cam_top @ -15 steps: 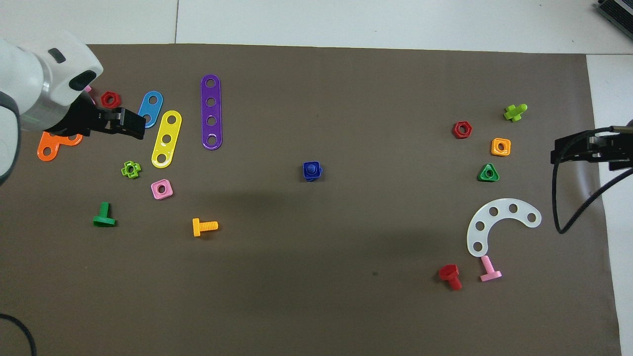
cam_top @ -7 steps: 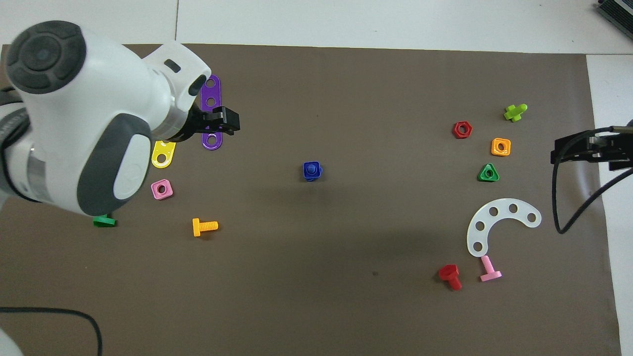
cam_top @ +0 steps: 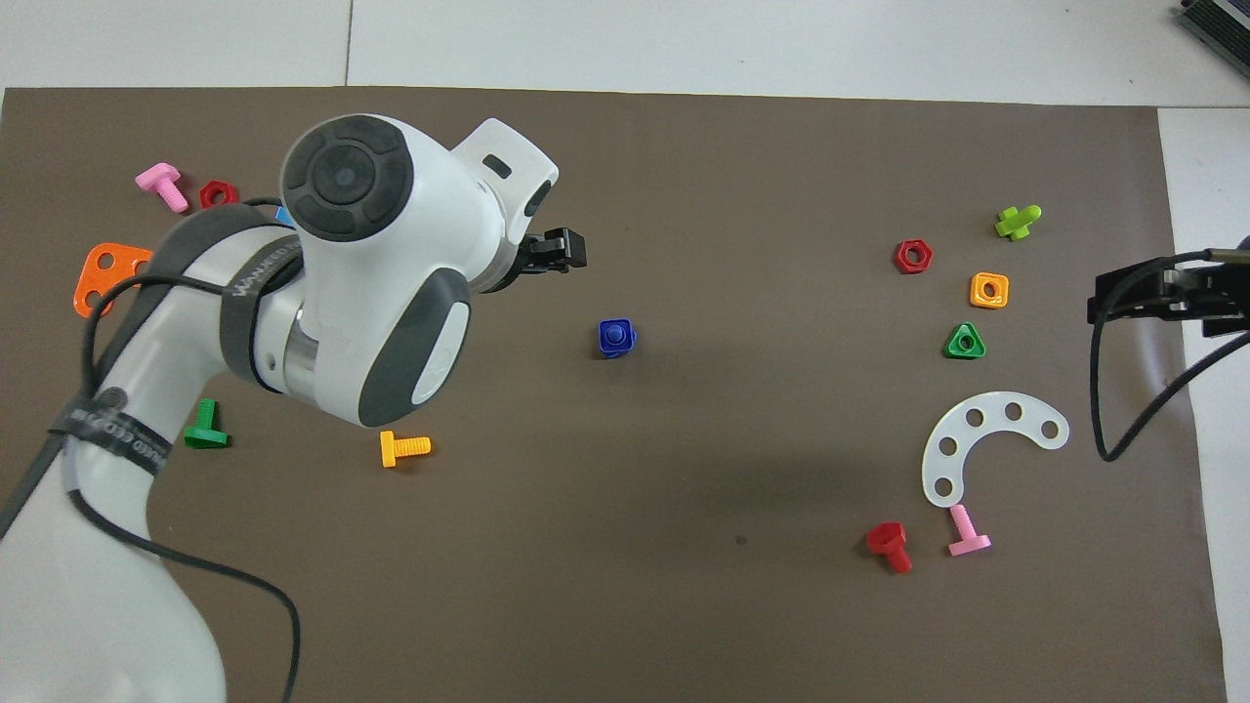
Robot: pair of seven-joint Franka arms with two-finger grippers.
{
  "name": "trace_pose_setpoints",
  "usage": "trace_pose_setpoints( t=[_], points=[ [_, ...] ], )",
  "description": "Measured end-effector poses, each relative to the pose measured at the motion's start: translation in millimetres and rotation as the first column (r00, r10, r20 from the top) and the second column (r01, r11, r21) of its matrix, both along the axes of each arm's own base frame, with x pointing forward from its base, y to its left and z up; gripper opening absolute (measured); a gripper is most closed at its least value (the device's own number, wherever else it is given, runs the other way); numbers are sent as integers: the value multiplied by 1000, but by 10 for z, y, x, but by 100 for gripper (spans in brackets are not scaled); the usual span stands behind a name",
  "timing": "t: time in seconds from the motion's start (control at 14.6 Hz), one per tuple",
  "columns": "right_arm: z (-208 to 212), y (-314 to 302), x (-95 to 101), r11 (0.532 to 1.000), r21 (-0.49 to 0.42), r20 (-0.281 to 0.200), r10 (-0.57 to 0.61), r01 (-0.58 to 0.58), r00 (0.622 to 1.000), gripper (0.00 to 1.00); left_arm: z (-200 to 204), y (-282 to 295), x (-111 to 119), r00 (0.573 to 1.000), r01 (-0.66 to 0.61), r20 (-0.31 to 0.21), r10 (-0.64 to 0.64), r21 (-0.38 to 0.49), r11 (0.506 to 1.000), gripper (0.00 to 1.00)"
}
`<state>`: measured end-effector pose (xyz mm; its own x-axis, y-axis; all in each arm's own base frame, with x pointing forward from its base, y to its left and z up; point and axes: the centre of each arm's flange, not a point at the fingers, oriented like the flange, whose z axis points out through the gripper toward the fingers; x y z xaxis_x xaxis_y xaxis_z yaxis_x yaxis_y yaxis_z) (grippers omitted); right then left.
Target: Unscrew and place screws in storage area
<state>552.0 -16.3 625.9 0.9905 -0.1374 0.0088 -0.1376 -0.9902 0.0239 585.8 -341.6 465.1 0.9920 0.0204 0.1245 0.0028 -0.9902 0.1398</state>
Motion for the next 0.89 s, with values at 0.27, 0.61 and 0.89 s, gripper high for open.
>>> trace_pose_setpoints(
  t=[0.27, 0.61, 0.89],
  points=[
    [0, 0, 0, 1000, 0, 0, 0, 0, 1000, 100, -715, -528, -87, 1000, 25, -18, -24, 10, 1000, 100],
    [0, 0, 0, 1000, 0, 0, 0, 0, 1000, 100, -1049, -742, -147, 999, 51, -15, -51, 24, 998, 99],
    [0, 0, 0, 1000, 0, 0, 0, 0, 1000, 100, -1180, -752, -193, 998, 59, -20, -58, 34, 998, 97]
  ],
)
